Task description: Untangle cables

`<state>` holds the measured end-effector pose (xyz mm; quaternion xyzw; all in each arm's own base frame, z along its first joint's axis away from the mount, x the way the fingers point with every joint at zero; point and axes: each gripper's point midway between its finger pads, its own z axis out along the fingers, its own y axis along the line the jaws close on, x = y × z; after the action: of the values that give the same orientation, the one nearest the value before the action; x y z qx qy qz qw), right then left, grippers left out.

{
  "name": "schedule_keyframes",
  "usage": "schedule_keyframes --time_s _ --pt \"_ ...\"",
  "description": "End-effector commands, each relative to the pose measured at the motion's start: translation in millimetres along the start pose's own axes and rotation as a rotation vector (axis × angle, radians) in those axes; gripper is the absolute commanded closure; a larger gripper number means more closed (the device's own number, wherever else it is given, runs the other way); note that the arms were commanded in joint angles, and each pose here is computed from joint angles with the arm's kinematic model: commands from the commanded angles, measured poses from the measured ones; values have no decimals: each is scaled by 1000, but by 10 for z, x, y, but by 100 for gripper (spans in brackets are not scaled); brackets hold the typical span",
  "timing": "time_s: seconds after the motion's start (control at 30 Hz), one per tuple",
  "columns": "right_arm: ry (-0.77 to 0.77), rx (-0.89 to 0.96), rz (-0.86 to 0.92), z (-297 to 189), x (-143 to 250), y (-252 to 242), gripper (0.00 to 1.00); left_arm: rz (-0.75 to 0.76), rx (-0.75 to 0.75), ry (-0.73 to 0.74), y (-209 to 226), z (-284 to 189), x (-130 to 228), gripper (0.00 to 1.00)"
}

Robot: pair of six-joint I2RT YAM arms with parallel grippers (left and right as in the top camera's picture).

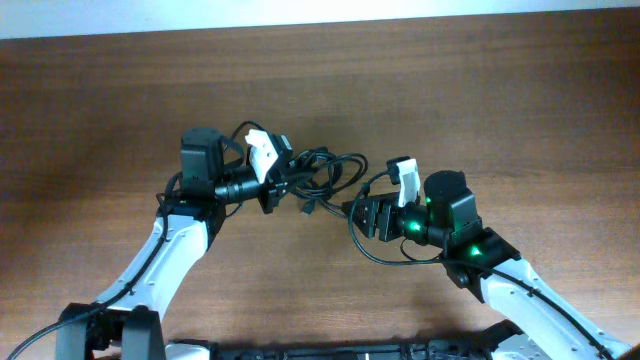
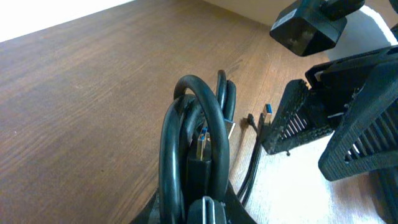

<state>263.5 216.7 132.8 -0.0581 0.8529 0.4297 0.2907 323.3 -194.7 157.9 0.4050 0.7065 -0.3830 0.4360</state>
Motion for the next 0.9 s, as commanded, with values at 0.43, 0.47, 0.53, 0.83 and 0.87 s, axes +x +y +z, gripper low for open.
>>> schedule_keyframes --time_s 0.43,0.47,0.53,0.83,0.87 --pt "-28 36 -56 3 -58 -46 20 -169 8 6 -26 -20 -9 100" --pt "-31 43 -109 2 -66 -55 17 -171 14 5 -37 -20 -10 100" --pt "-42 34 -175 1 -96 -30 9 -160 16 21 -51 -21 35 100" --pt "-39 -27 -431 15 -96 85 1 -163 153 60 -351 -54 203 100" --pt "-28 -22 -424 29 -73 60 1 -154 196 30 -415 -63 139 100"
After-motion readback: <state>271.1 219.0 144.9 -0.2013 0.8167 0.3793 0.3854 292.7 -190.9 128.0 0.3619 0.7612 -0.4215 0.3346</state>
